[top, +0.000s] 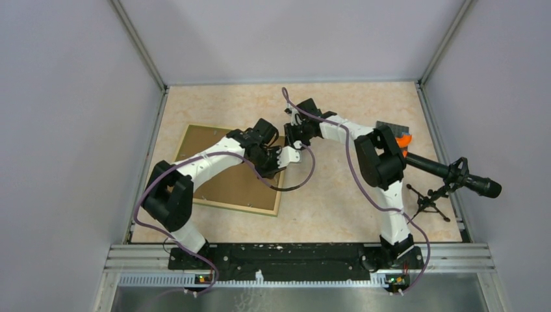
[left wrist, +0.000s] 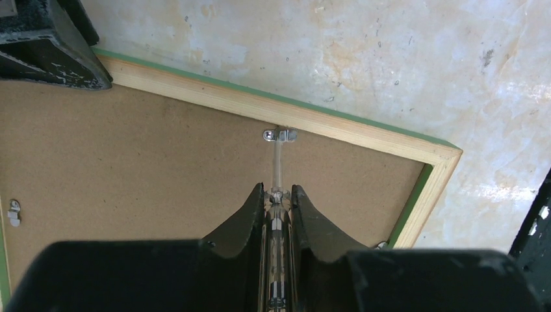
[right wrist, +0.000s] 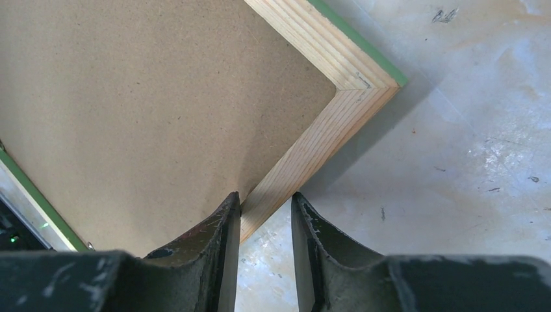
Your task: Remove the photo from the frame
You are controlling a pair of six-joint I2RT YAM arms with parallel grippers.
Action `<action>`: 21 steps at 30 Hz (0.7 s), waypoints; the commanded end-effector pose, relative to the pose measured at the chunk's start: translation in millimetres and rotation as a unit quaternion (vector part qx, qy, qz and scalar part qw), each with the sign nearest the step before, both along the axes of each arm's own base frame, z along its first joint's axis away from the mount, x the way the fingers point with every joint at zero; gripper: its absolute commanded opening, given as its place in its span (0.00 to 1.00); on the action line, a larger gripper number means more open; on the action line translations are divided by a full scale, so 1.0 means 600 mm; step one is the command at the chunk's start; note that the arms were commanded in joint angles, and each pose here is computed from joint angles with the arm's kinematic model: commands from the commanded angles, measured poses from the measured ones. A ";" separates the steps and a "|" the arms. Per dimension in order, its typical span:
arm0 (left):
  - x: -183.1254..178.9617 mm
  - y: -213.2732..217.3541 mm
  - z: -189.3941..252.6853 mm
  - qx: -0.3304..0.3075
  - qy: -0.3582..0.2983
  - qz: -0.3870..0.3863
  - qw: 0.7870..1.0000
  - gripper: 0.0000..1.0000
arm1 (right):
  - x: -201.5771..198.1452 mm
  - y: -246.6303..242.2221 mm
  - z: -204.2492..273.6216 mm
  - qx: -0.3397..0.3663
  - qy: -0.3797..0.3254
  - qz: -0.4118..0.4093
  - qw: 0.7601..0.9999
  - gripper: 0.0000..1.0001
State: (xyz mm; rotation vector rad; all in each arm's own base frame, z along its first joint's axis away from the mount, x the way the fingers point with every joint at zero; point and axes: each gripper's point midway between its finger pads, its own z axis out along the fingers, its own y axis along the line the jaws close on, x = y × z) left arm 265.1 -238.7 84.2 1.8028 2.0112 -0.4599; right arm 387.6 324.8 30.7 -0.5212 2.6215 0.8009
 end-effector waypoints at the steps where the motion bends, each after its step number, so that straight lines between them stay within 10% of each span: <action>1: -0.023 0.032 0.006 0.038 0.008 -0.014 0.999 0.00 | -0.004 -0.033 -0.063 -0.069 0.012 -0.009 0.997 0.29; 21: 0.031 0.058 0.006 0.082 -0.049 0.045 0.994 0.00 | -0.002 -0.039 -0.064 -0.072 0.012 -0.010 0.997 0.25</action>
